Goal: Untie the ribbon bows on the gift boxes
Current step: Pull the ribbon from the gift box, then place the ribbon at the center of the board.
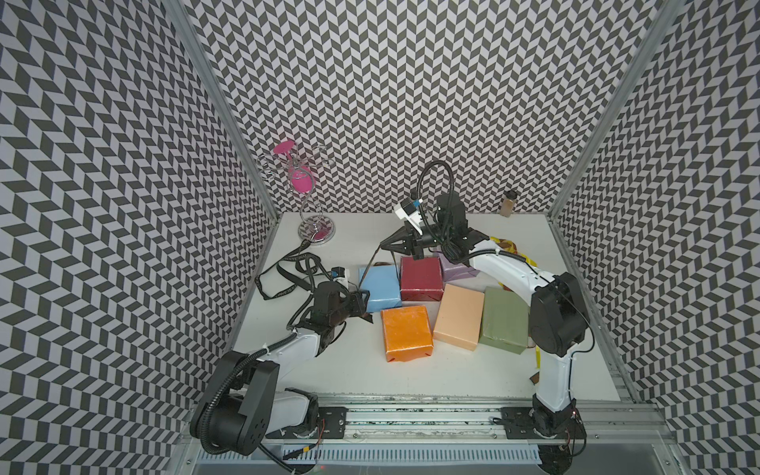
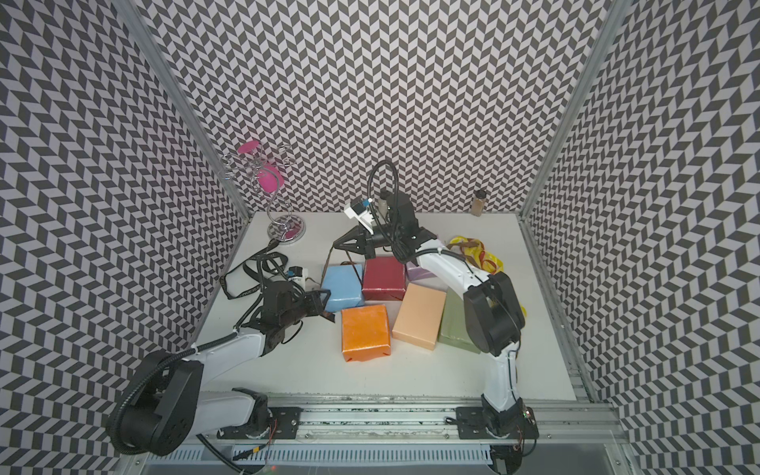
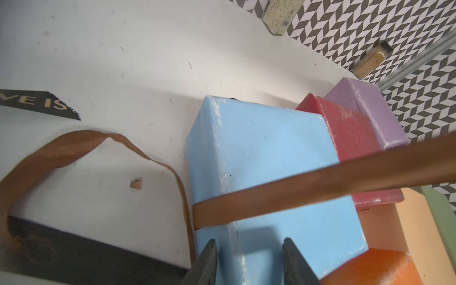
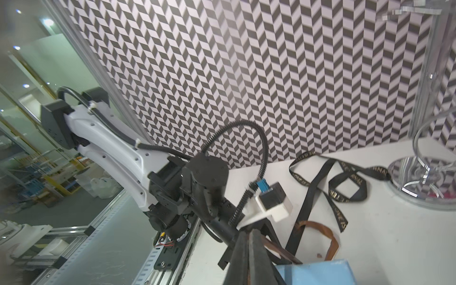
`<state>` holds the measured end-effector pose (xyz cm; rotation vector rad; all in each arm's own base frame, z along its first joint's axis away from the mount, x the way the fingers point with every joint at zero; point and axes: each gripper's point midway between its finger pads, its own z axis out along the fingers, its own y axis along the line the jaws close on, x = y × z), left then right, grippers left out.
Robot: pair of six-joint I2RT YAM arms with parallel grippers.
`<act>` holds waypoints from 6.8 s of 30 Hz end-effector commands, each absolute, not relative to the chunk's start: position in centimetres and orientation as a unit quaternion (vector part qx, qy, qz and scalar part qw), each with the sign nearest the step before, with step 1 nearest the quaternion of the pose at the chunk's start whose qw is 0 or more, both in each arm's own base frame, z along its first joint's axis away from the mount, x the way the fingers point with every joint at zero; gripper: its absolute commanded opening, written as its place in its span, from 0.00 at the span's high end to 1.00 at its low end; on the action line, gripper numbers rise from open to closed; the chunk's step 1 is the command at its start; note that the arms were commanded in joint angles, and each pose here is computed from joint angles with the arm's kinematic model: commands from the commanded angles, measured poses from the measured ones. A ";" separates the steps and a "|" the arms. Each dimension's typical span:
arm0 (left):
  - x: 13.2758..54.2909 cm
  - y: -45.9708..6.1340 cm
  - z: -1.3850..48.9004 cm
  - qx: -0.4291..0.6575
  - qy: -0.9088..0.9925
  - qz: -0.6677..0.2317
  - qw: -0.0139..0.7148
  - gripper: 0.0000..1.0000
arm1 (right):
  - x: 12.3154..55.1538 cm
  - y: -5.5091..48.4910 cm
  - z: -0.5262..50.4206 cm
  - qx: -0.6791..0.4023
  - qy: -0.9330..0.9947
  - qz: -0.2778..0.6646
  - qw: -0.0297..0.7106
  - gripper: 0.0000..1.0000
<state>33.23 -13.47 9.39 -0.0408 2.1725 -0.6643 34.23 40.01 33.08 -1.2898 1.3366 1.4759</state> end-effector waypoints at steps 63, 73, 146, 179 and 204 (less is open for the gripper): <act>32.5 -13.5 6.1 -0.012 0.888 -0.250 0.385 0.53 | 13.1 10.8 76.1 -0.248 0.214 0.008 0.945 1.00; 32.4 -13.7 5.9 -0.009 0.890 -0.253 0.380 0.53 | 12.2 6.0 77.5 -0.154 0.216 -0.134 0.955 1.00; 31.7 -15.9 10.1 0.032 0.877 -0.229 0.421 0.25 | 49.0 -5.3 23.2 0.182 0.854 0.011 0.488 0.29; 30.8 -18.5 20.4 0.081 0.809 -0.295 0.502 0.22 | 30.6 0.7 11.1 0.182 0.920 -0.026 0.346 0.42; 30.3 -18.8 20.5 0.084 0.803 -0.310 0.502 0.23 | 30.6 -0.4 9.2 0.198 0.933 -0.013 0.302 0.97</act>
